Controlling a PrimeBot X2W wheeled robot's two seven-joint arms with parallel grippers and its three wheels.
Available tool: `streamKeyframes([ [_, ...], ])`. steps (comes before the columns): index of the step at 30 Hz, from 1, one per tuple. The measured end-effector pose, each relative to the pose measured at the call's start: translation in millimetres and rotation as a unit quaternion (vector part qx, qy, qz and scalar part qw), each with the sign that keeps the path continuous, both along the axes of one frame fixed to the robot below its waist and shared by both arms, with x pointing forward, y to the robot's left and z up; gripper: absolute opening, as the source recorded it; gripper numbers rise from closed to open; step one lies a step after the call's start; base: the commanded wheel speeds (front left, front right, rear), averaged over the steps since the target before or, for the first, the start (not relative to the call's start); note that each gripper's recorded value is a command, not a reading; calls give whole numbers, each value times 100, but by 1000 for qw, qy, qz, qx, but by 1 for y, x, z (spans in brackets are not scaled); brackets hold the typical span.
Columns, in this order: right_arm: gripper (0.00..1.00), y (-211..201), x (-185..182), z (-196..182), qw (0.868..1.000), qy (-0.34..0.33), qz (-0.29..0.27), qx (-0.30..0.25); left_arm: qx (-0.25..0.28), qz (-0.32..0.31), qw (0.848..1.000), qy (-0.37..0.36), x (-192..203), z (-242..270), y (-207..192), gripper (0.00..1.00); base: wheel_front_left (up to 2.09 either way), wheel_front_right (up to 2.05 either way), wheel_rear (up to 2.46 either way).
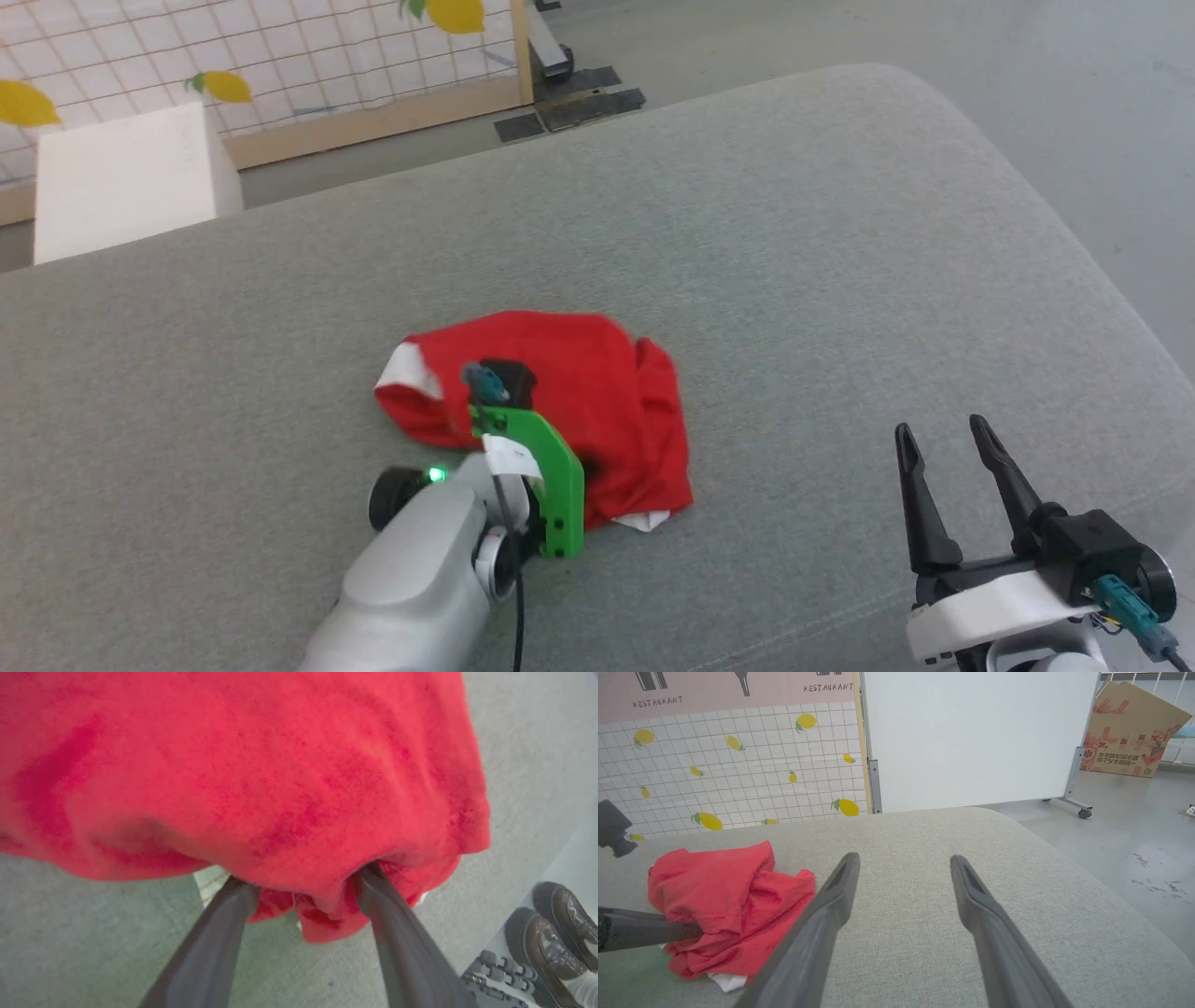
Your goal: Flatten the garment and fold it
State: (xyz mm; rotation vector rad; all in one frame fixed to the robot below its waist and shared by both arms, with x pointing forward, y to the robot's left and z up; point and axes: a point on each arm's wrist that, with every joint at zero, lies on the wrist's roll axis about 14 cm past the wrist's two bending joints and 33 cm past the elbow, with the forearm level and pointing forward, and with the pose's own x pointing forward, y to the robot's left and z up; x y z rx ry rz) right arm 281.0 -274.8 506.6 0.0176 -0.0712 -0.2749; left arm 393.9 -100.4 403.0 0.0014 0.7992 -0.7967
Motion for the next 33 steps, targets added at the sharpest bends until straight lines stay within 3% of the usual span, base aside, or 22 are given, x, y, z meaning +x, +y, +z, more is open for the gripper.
streamKeyframes([
  [3, 100, 2, 5, 1, 1000, -3, 6, 0, -68, 39, 995, -64, 22, 31, -1, 100, 0, 0, 0],
  [7, 100, 6, 13, 4, 1000, -9, 17, -2, -149, 92, 973, -151, 47, 76, 11, 100, 0, 0, 0],
  [13, 100, 19, 28, 11, 999, -20, 43, -4, -230, 167, 914, -288, 72, 140, 60, 100, 0, 0, 0],
  [19, 100, 33, 40, 20, 997, -35, 71, -8, -221, 222, 892, -326, 63, 141, 120, 100, 0, 0, 0],
  [25, 100, 45, 49, 27, 994, -48, 93, -11, -218, 284, 855, -375, 43, 158, 181, 100, 0, 0, 0],
  [33, 100, 57, 55, 34, 992, -59, 112, -14, -194, 335, 837, -387, 5, 143, 230, 100, 0, 0, 0],
])
